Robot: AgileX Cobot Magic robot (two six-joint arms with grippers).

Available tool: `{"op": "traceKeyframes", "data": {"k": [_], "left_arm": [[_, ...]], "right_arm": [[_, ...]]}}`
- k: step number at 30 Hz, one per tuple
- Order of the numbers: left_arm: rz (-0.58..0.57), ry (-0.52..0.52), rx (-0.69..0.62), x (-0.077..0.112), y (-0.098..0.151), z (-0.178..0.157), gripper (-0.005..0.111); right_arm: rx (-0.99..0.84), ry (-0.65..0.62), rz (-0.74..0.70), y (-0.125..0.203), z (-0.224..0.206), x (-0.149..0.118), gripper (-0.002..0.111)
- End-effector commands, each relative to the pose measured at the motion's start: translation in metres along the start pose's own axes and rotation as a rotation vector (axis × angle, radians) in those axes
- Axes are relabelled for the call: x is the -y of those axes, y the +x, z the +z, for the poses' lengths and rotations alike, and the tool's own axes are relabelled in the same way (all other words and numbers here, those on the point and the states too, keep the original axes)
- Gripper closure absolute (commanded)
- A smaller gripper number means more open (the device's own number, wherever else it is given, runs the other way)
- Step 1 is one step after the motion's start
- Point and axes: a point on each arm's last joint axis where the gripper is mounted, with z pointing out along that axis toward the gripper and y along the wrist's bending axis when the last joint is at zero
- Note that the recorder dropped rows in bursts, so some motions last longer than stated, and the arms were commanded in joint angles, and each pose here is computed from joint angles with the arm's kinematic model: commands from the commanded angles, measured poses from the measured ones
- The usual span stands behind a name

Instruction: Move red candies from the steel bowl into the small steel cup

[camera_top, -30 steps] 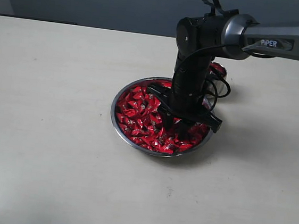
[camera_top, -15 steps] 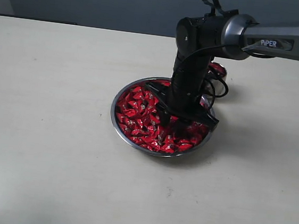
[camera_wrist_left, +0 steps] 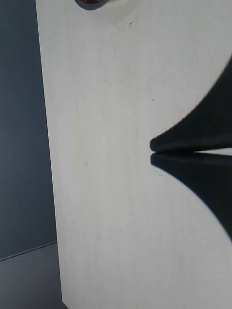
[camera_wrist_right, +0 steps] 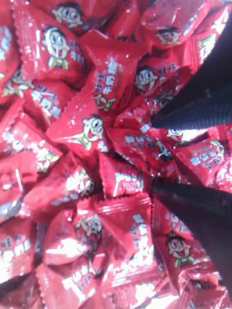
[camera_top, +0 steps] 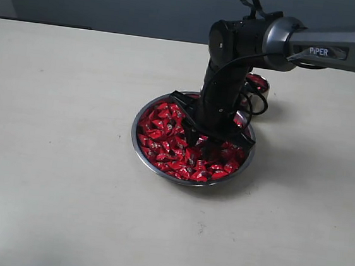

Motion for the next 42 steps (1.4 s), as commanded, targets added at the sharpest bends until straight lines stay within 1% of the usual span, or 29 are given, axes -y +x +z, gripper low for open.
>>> {"op": "traceKeyframes", "data": {"k": [1,5,17,21,26,28,29,31,36,39,42], "left_arm": [[0.000,-0.001,0.011,0.000,0.000,0.000,0.106],[0.000,-0.001,0.011,0.000,0.000,0.000,0.106],[0.000,-0.001,0.011,0.000,0.000,0.000,0.106],[0.000,-0.001,0.011,0.000,0.000,0.000,0.106],[0.000,-0.001,0.011,0.000,0.000,0.000,0.106],[0.000,-0.001,0.011,0.000,0.000,0.000,0.106],[0.000,-0.001,0.011,0.000,0.000,0.000,0.106],[0.000,-0.001,0.011,0.000,0.000,0.000,0.106],[0.000,-0.001,0.011,0.000,0.000,0.000,0.106],[0.000,-0.001,0.011,0.000,0.000,0.000,0.106],[0.000,-0.001,0.011,0.000,0.000,0.000,0.106]], "right_arm": [[0.007,0.019,-0.010,-0.001,-0.002,0.002,0.071],[-0.002,0.040,-0.012,0.000,-0.002,0.004,0.071],[0.011,0.050,-0.021,-0.001,-0.002,0.005,0.071],[0.034,0.024,-0.026,-0.003,-0.002,0.002,0.071],[0.037,0.027,-0.028,-0.004,-0.002,0.002,0.072],[0.039,0.028,-0.030,-0.004,-0.002,0.003,0.082],[0.044,0.029,-0.033,-0.004,-0.002,0.003,0.094],[0.049,0.020,-0.033,-0.005,-0.002,0.002,0.109],[0.060,-0.020,-0.028,-0.006,-0.003,-0.002,0.109],[0.081,-0.076,-0.028,-0.005,-0.016,-0.005,0.109],[0.105,-0.087,-0.041,-0.004,-0.028,-0.004,0.109]]}}
